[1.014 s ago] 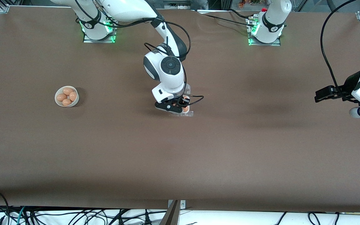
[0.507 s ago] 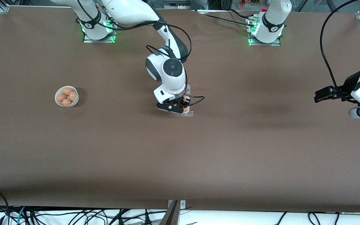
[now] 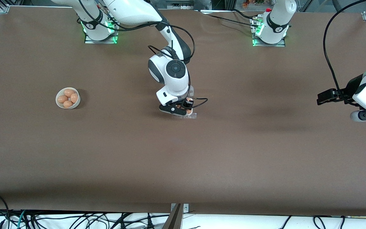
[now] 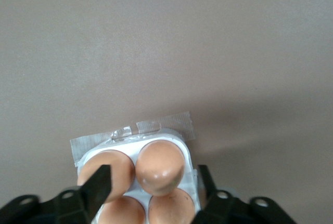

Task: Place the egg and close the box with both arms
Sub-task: 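Lower the egg into the empty slot and open the right gripper, then withdraw the right gripper while the left gripper reaches toward the box lid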

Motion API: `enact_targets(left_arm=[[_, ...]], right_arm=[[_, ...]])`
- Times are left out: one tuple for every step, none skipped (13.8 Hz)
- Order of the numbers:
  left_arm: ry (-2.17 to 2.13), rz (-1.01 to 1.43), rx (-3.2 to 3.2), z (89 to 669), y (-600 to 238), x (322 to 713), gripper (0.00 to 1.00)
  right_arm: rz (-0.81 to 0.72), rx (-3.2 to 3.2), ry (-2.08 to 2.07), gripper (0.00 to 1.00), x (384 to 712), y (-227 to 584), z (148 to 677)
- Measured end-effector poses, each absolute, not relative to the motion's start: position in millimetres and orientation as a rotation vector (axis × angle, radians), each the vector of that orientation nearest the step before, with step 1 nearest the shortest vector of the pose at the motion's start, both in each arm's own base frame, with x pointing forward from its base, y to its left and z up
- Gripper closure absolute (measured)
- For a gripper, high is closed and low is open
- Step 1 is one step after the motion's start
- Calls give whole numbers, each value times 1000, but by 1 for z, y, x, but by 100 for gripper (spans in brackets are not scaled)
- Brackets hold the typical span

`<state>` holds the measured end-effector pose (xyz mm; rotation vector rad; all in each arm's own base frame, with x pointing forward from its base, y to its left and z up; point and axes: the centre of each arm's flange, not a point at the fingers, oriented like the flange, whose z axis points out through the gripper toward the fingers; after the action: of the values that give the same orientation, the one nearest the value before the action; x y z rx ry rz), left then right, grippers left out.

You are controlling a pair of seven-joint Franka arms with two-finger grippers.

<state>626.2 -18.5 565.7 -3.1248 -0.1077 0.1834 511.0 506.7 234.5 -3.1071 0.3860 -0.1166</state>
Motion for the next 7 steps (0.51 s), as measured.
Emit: enact_targets(left_arm=[[-101,186,-3125,565,-21,627,2],[-96,189,-3124,564,-23,627,3],[-94,190,-3124,563,-24,627,4],[-94,192,-3128,562,-25,627,4],[-93,197,-3143,561,-27,627,9],[-91,203,-3160,561,-30,628,10],[-88,209,-3180,560,-34,628,16]], right_arm=[[-122,-3104,386,9,512,507,236],[-127,-3100,387,0,513,508,238],[-133,-3099,385,0,516,506,240],[-140,-3102,372,0,520,503,241],[-149,-3104,350,0,527,497,244],[-159,-3102,330,0,536,489,249],[-161,-3093,324,0,547,480,256]])
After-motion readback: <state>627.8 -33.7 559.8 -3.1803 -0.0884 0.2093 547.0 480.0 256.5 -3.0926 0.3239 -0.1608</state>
